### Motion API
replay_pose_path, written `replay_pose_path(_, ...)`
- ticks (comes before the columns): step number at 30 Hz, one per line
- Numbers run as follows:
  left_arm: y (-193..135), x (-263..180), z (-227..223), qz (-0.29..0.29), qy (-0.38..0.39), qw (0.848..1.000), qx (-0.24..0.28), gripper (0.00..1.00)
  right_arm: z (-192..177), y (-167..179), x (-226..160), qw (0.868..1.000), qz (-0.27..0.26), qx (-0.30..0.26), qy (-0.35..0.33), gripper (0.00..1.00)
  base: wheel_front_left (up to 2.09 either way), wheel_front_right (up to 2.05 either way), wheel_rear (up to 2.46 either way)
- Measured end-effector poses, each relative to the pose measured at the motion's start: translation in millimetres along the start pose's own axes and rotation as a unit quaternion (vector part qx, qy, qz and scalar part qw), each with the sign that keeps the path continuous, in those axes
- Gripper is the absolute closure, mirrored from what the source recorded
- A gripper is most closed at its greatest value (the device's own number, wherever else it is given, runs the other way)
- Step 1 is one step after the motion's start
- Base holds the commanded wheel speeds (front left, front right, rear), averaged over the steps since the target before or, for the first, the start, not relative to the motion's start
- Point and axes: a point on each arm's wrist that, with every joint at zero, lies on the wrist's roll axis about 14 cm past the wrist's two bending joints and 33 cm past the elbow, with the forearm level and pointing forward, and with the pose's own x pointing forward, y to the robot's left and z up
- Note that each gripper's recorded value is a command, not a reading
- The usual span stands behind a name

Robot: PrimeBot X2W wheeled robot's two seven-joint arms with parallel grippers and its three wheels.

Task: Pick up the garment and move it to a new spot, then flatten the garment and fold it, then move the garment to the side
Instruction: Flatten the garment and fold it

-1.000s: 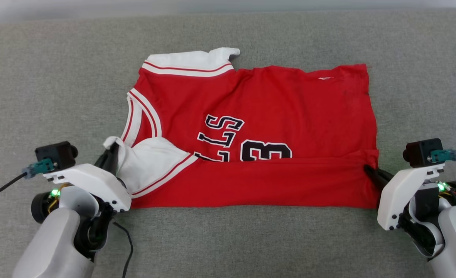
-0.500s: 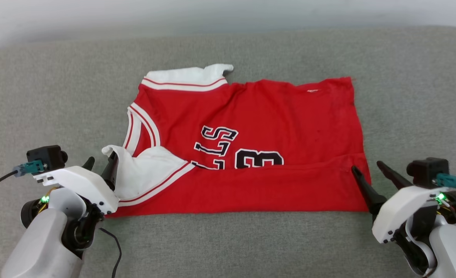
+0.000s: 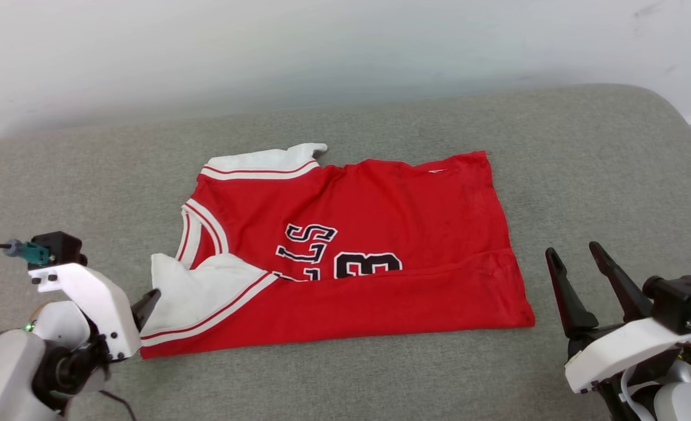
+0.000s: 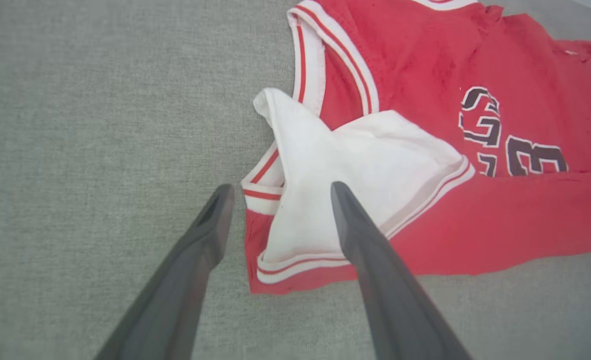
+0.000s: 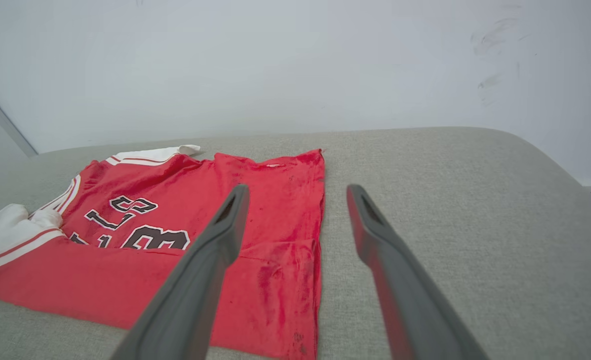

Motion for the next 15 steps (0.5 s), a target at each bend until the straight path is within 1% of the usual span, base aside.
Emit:
replay_pose_path(3,4,-2,-10,0.007,0.057,0.998,0.010,0.00,3,3,-3,1.000,-0.004,0.006,-0.004,0.00,0.00,0.00,0.00)
replay_pose_path(7,7,4,-28,0.010,0.123,0.992,0.006,0.00,0,7,-2,1.000,-0.006,0.015,-0.001,0.00,0.00,0.00,0.00)
replay_pose_path(12,5,19,-49,0.007,0.186,0.983,0.002,0.00,-14,3,1,0.999,-0.021,0.022,0.017,0.00,0.00,0.00,0.00)
replay_pose_path(15,-1,29,-57,-0.006,0.204,0.979,-0.003,0.00,-22,-3,2,0.999,-0.030,0.024,0.029,0.00,0.00,0.00,0.00)
